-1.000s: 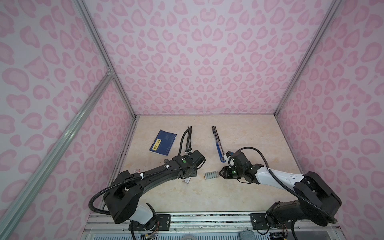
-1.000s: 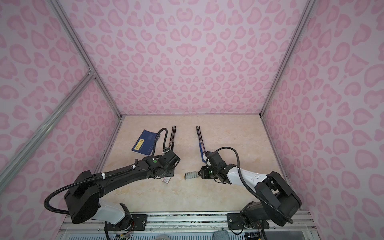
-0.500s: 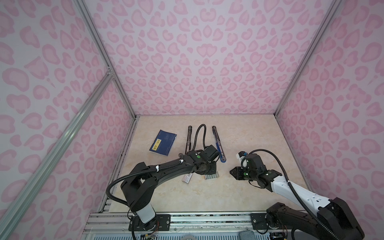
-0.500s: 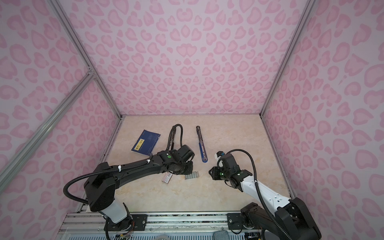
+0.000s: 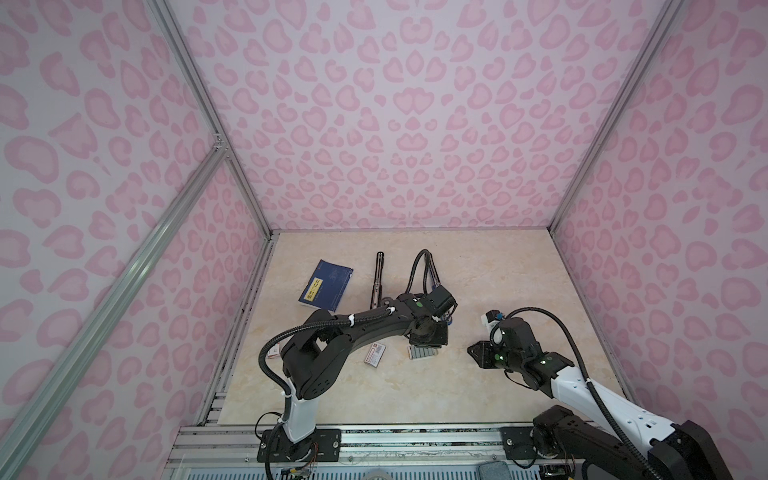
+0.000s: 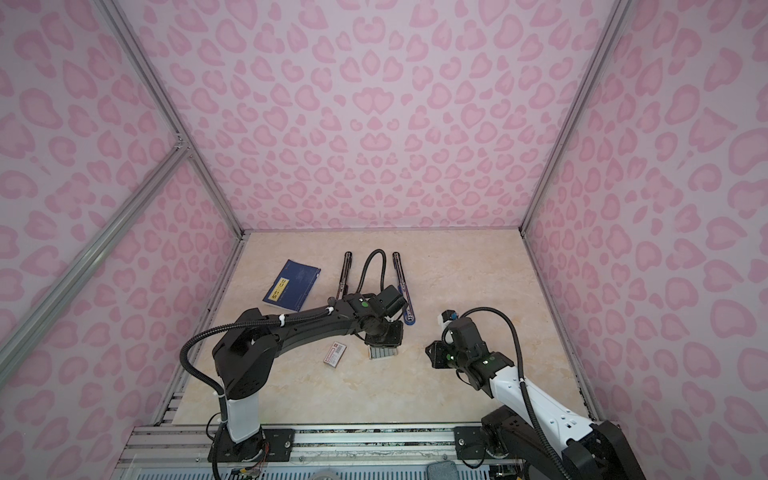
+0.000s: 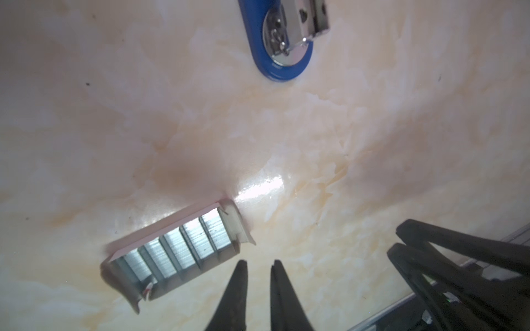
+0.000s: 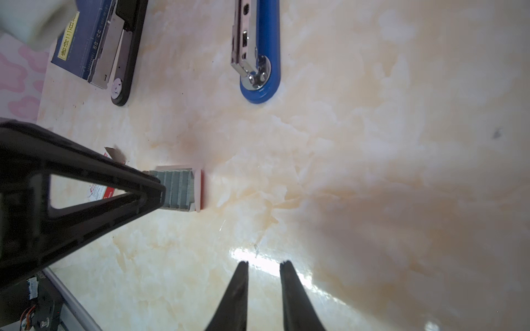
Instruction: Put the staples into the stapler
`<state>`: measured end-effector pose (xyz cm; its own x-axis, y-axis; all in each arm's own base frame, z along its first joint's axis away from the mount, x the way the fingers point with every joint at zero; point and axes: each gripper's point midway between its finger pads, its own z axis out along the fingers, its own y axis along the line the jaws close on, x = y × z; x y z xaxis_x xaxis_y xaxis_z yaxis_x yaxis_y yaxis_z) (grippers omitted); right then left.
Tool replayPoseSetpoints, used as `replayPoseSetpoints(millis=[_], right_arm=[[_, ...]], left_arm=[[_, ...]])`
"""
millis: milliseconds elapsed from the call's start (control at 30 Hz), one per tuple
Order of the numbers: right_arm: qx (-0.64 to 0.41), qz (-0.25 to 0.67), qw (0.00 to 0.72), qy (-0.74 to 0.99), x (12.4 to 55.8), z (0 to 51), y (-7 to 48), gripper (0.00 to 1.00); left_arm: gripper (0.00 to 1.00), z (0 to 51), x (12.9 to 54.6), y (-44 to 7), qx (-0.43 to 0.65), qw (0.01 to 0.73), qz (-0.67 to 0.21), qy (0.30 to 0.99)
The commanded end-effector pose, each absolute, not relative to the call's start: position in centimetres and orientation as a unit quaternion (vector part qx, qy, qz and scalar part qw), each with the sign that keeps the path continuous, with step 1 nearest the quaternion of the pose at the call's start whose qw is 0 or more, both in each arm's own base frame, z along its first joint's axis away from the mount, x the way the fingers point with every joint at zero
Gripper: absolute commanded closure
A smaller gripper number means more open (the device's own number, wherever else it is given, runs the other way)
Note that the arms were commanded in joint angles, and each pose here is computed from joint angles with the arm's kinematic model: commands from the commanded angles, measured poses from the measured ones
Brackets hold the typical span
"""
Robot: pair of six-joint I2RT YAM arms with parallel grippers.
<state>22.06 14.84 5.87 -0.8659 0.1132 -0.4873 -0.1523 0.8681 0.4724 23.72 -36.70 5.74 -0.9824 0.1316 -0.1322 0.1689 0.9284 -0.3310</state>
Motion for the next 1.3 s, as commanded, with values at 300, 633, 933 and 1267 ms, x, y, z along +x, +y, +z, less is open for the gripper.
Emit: replayPoseSetpoints(millis=[300,633,933,1267], right_arm=[[0.005,0.257,0.275,0.927,22.3,5.9,14.2,0.76],[0.012,0.258,0.278,0.925,21.9,5.8,13.7,0.76],[0.016,0.26,0.28,0.924,21.7,5.8,13.6,0.78],[0.018,0.26,0.282,0.923,21.5,5.9,13.4,0.78]], left_arm=[[0.81,4.0,22.9,-36.0,0.066,0.014,-0.141,0.988],[0.8,3.1,23.2,-35.7,0.068,0.014,-0.121,0.99],[0.8,2.7,23.8,-35.7,0.071,0.02,-0.109,0.991],[0.84,2.2,24.2,-35.8,0.073,0.022,-0.098,0.992]])
